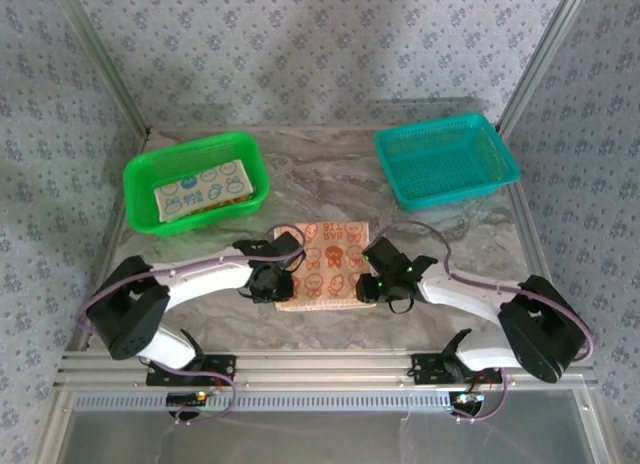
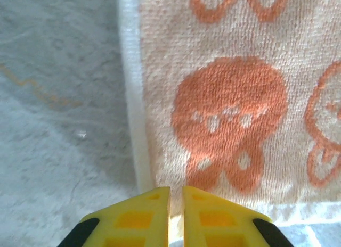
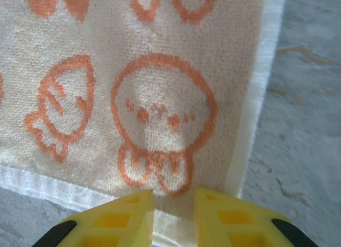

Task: Fold and stack the towels

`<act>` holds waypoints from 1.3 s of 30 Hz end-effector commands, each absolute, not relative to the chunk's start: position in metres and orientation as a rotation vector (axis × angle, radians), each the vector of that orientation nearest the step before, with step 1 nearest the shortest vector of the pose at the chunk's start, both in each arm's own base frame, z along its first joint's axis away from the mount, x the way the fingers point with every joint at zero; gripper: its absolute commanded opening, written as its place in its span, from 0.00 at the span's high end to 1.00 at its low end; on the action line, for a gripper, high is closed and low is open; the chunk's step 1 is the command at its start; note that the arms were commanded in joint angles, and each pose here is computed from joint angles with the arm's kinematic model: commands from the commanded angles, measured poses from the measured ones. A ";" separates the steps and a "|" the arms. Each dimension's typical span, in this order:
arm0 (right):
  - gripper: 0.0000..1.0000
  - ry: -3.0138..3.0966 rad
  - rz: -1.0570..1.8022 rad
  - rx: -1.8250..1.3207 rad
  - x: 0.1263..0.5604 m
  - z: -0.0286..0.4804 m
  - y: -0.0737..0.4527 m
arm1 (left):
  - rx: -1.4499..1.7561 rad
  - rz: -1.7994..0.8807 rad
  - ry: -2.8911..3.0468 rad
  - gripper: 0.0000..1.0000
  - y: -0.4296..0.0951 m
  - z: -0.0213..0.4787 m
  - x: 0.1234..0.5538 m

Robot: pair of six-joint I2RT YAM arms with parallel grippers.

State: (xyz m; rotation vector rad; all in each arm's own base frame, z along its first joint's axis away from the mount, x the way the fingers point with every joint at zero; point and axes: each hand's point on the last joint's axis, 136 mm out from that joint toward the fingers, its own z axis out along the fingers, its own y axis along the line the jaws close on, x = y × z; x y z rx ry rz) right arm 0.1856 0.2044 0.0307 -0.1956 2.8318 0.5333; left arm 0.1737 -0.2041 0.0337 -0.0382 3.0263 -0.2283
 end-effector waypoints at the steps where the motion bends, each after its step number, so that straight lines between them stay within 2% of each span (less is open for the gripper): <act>1: 0.72 2.818 0.533 -0.145 0.193 0.056 0.205 | -0.037 -0.283 2.981 0.84 -0.203 0.065 0.192; 6: 0.74 2.741 0.559 -0.155 0.236 0.082 0.216 | -0.084 -0.369 2.823 0.85 -0.207 0.098 0.256; 9: 0.80 2.707 0.534 -0.148 0.268 0.086 0.221 | -0.125 -0.373 2.735 0.90 -0.208 0.109 0.295; 14: 0.89 2.687 0.483 -0.154 0.319 0.080 0.229 | -0.160 -0.286 2.691 1.00 -0.206 0.093 0.340; 17: 0.90 2.686 0.457 -0.156 0.344 0.073 0.233 | -0.172 -0.273 2.690 1.00 -0.207 0.080 0.357; 25: 0.91 2.693 0.396 -0.126 0.384 0.054 0.231 | -0.206 -0.194 2.704 1.00 -0.199 0.052 0.379; 31: 0.90 2.707 0.352 -0.096 0.404 0.041 0.217 | -0.210 -0.092 2.754 1.00 -0.188 0.026 0.373; 39: 0.90 2.767 0.291 -0.081 0.404 0.016 0.195 | -0.210 0.039 2.773 1.00 -0.172 0.011 0.367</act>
